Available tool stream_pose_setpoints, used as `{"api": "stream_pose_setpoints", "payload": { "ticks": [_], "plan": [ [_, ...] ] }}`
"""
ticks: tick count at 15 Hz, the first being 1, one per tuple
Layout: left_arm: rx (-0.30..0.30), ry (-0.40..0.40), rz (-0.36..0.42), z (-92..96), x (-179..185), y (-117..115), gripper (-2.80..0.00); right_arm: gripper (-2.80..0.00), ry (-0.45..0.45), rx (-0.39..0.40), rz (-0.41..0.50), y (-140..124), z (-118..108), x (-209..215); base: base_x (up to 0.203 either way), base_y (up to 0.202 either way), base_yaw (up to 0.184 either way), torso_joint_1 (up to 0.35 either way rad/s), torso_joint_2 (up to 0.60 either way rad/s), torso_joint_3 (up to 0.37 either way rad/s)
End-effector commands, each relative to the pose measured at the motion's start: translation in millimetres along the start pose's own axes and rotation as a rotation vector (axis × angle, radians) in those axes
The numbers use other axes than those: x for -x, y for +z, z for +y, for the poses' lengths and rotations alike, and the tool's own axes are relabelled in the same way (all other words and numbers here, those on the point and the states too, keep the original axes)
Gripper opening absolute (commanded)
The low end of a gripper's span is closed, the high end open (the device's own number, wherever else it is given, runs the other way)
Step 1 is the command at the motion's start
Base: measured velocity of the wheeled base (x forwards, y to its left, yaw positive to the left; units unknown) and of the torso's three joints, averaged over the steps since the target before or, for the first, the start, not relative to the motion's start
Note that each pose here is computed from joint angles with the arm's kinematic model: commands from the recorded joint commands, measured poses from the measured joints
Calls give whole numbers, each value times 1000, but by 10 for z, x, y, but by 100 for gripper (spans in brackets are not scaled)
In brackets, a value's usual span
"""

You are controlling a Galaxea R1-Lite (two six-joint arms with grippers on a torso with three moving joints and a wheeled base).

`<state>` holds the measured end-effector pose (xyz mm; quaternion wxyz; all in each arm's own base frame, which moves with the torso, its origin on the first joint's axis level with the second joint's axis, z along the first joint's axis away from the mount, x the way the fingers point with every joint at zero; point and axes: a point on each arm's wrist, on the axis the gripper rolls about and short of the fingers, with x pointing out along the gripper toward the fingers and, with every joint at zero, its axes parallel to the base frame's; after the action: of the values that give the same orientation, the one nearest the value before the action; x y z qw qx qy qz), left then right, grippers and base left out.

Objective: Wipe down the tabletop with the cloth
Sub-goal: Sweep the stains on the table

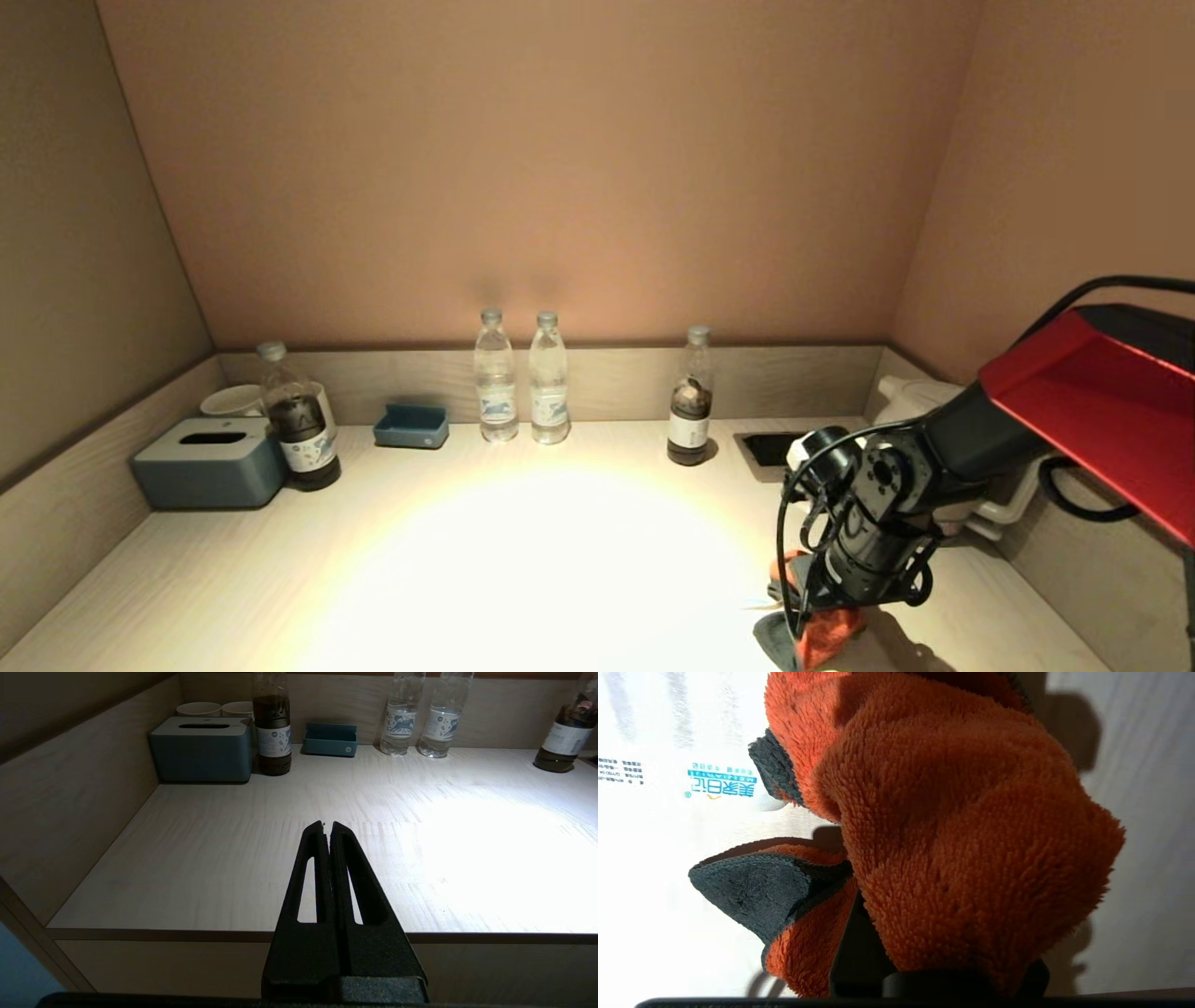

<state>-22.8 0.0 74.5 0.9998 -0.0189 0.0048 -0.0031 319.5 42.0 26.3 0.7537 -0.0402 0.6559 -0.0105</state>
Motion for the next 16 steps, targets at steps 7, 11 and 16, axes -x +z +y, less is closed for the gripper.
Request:
{"api": "stream_pose_setpoints", "payload": {
  "ticks": [7, 11, 16],
  "plan": [
    [0, 0, 0, 0, 0, 0, -280, -280, -38, -73, -48, -278, -565, 398, 0, 0, 0, 0, 0, 0],
    [0, 0, 0, 0, 0, 0, -280, -280, -62, -95, -111, -477, -743, 754, 0, 0, 0, 0, 0, 0],
    [0, 0, 0, 0, 0, 0, -280, -280, -80, -119, -166, -576, -828, 965, 0, 0, 0, 0, 0, 0]
  ]
}}
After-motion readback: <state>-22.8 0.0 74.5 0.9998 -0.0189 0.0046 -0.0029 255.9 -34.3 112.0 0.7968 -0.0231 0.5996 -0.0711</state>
